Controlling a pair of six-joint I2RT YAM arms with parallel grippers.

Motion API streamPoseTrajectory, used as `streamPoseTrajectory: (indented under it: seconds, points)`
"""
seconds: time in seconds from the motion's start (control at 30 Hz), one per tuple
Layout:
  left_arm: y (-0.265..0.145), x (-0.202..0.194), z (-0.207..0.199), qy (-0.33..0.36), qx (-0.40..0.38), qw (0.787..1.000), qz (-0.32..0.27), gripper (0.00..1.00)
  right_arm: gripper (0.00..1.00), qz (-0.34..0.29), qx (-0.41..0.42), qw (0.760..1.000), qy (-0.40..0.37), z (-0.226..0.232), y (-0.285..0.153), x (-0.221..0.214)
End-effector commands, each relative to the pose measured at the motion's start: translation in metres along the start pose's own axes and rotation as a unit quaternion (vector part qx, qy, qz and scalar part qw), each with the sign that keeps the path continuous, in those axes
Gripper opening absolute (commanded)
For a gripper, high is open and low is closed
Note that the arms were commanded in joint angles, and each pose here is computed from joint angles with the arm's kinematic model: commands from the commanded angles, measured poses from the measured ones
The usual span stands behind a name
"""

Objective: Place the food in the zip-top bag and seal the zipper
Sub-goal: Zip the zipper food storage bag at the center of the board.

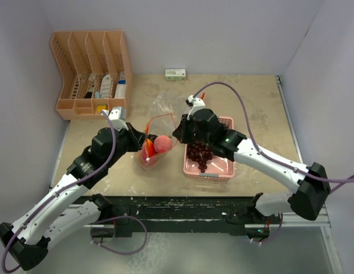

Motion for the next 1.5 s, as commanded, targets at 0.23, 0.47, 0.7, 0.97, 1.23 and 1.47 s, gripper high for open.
streamPoseTrajectory:
  seconds: [0.23, 0.47, 0.7, 0.97, 1.23, 1.47]
  points:
    - [0.003, -0.010, -0.030, 0.035, -0.124, 0.992, 0.002, 0.65, 0.00, -0.024, -0.019, 0.999, 0.043, -0.011, -0.007, -0.002]
    - [-0.044, -0.004, -0.034, 0.055, -0.185, 0.981, -0.025, 0.99, 0.00, -0.031, -0.069, 0.996, 0.052, -0.026, 0.001, 0.001]
    - [-0.057, -0.022, -0.025, 0.075, -0.208, 0.975, -0.016, 0.95, 0.00, -0.035, -0.078, 0.995, 0.055, -0.025, 0.011, 0.014]
    - [-0.036, -0.052, -0.027, 0.089, -0.253, 0.963, 0.023, 0.66, 0.00, -0.043, -0.069, 0.995, 0.053, -0.017, 0.014, 0.030]
    - [-0.034, -0.052, -0.019, 0.093, -0.240, 0.966, 0.001, 0.71, 0.00, -0.047, -0.058, 0.996, 0.053, -0.010, 0.019, 0.040]
    - [-0.040, -0.045, -0.025, 0.104, -0.265, 0.958, -0.023, 0.72, 0.00, -0.050, -0.051, 0.996, 0.057, -0.004, 0.022, 0.049]
Point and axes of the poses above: each gripper's point midway between its finger pads, its own y axis out along the fingers, its own z axis along the line the jaws close on, x = y × z, the point moved 2 cm from there along -y, back along the fingers, and after that the axes turned 6 degrees about -y, right-handed, at the moved point
